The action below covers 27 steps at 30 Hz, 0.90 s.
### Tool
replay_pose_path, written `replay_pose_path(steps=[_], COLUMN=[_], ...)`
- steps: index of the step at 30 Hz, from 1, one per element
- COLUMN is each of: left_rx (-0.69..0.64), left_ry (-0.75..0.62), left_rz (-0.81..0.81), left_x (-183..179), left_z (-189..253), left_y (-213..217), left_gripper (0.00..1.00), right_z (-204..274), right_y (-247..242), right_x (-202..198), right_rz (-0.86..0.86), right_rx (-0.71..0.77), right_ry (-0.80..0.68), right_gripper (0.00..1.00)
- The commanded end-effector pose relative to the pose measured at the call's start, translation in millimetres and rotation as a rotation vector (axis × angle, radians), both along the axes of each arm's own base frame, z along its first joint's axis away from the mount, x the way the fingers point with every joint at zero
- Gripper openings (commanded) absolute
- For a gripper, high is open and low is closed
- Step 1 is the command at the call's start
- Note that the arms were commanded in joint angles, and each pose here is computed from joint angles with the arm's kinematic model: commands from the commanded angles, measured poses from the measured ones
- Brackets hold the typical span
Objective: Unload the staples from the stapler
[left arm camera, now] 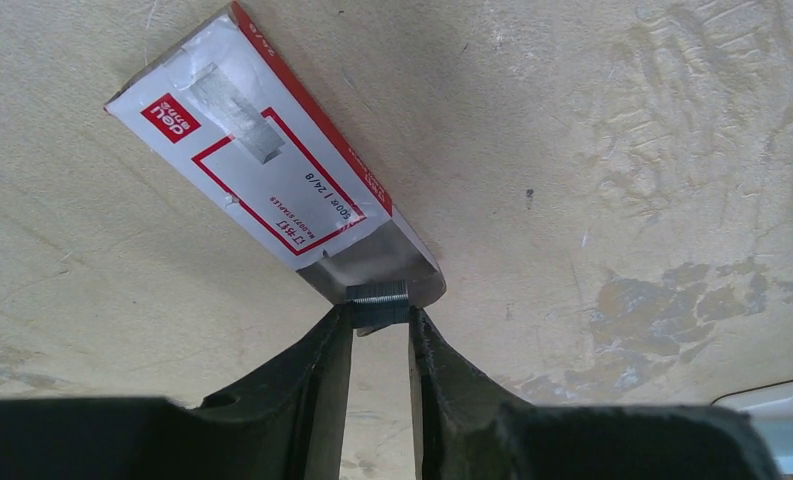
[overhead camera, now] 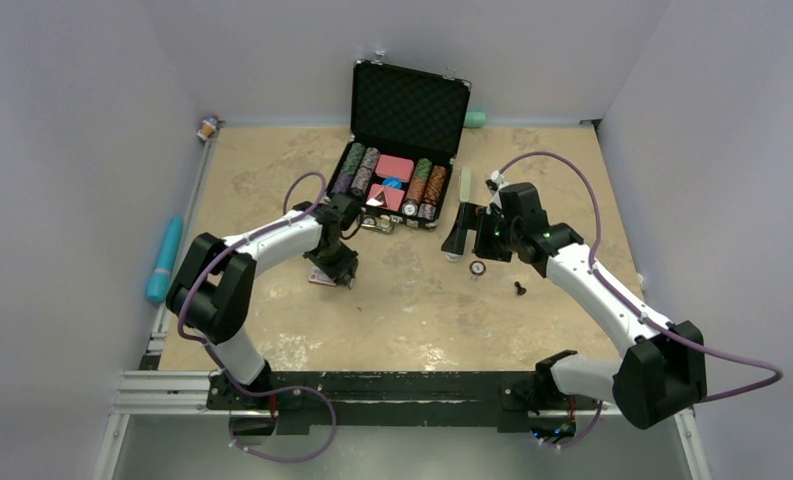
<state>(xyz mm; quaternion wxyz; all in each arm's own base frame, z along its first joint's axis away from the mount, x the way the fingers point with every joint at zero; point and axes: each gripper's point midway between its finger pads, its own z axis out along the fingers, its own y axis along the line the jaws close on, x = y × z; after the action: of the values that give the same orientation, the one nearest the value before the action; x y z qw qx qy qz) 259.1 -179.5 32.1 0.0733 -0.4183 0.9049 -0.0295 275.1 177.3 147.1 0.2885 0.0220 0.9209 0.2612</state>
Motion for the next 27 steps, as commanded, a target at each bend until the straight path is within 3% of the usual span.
replay_pose_path(steps=[1, 6, 18, 20, 25, 27], left_rx=[0.010, 0.011, 0.001, 0.003, 0.020, 0.040], left_ry=[-0.037, -0.053, -0.123, -0.140, -0.196, -0.206], left_rz=[0.009, 0.001, -0.072, -0.131, -0.243, -0.287], left_x=[10, 14, 28, 29, 26, 22], left_z=[6, 10, 41, 52, 75, 80], left_y=[3, 2, -2, -3, 4, 9], left_gripper=[0.33, 0.41, 0.44, 0.51, 0.83, 0.87], right_z=[5, 6, 11, 13, 16, 13], right_y=[4, 4, 3, 1, -14, -26], right_x=[5, 5, 6, 8, 11, 10], right_rz=[0.027, 0.025, 0.024, 0.017, -0.032, -0.075], right_rx=[0.011, 0.011, 0.001, -0.010, -0.081, -0.128], right_ry=[-0.033, -0.035, -0.043, -0.049, -0.068, -0.064], right_gripper=[0.98, 0.98, 0.98, 0.98, 0.99, 0.99])
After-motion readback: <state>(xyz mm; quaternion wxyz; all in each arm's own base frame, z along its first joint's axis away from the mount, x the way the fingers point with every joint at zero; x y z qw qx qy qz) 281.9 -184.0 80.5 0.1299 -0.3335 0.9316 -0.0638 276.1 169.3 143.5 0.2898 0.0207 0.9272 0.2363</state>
